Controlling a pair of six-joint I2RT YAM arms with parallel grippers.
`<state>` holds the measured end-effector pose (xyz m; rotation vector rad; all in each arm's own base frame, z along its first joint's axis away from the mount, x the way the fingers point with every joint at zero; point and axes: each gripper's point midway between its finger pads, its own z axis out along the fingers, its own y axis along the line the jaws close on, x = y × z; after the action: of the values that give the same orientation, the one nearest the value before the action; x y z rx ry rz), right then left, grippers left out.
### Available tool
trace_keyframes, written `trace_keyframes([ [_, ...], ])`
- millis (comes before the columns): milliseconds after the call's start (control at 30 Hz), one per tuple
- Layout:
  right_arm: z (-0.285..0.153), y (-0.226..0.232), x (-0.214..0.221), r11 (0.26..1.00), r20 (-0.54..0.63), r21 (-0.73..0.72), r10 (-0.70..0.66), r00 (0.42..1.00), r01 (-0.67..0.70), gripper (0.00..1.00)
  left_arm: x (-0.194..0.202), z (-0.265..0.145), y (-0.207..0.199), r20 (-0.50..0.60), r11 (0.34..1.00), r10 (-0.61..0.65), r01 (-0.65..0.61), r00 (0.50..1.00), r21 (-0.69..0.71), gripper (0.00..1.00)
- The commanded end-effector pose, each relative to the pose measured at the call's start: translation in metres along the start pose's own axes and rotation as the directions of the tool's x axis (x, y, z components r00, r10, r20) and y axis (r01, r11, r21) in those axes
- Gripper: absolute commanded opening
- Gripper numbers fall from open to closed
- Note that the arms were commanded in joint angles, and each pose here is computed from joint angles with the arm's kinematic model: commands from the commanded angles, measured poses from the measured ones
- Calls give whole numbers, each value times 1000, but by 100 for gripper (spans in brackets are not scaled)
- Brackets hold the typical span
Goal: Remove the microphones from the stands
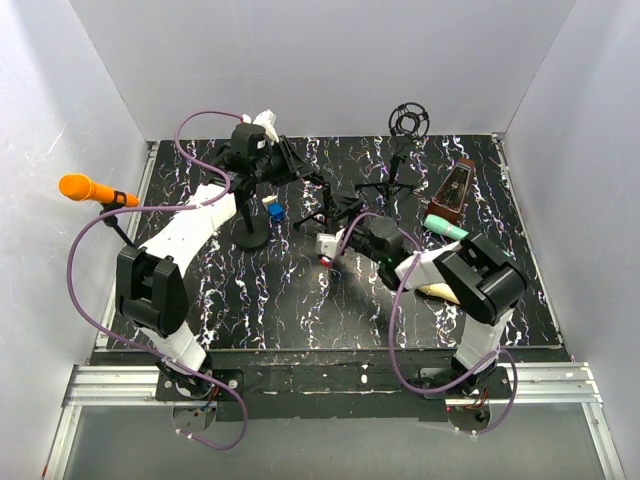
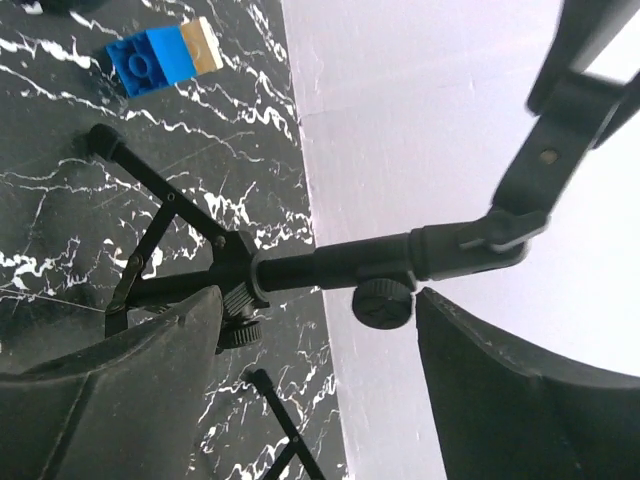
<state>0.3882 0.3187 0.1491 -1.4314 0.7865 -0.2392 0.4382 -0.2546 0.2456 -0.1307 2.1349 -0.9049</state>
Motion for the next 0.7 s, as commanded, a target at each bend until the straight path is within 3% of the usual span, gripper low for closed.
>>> trace_keyframes([
  [0,-14,-52,-41,995,113,99,-34,993,23,85,11,-10,17,-33,998,-5,3,999,-66,0],
  [100,-29,-61,-41,985,52,9,173,984,-173,88,10,-11,17,-29,998,-3,1,1000,-66,0],
  [167,-40,-64,-39,912,-31,-82,402,915,-403,88,10,-12,17,-27,998,-1,-1,1000,-64,0],
  [233,-51,-69,-41,742,-142,-179,631,763,-646,88,9,-13,17,-24,998,-2,1,1000,-66,0],
  [300,-65,-51,-39,474,-357,-205,778,516,-856,88,9,-12,17,-21,998,-6,5,1000,-63,0],
  [433,-72,-42,-36,-9,-611,-37,792,16,-999,89,9,-12,21,-25,997,-23,22,999,-69,0],
  [500,-70,-44,-43,-190,-638,-37,760,-123,-981,87,10,-11,23,-26,997,-30,28,999,-71,0],
  [533,-70,-43,-47,-236,-639,-70,756,-138,-969,83,10,-10,24,-27,997,-33,31,999,-72,0],
  [667,-63,-42,-47,-258,-637,-94,757,-141,-962,74,8,-10,24,-26,997,-36,34,999,-73,0],
])
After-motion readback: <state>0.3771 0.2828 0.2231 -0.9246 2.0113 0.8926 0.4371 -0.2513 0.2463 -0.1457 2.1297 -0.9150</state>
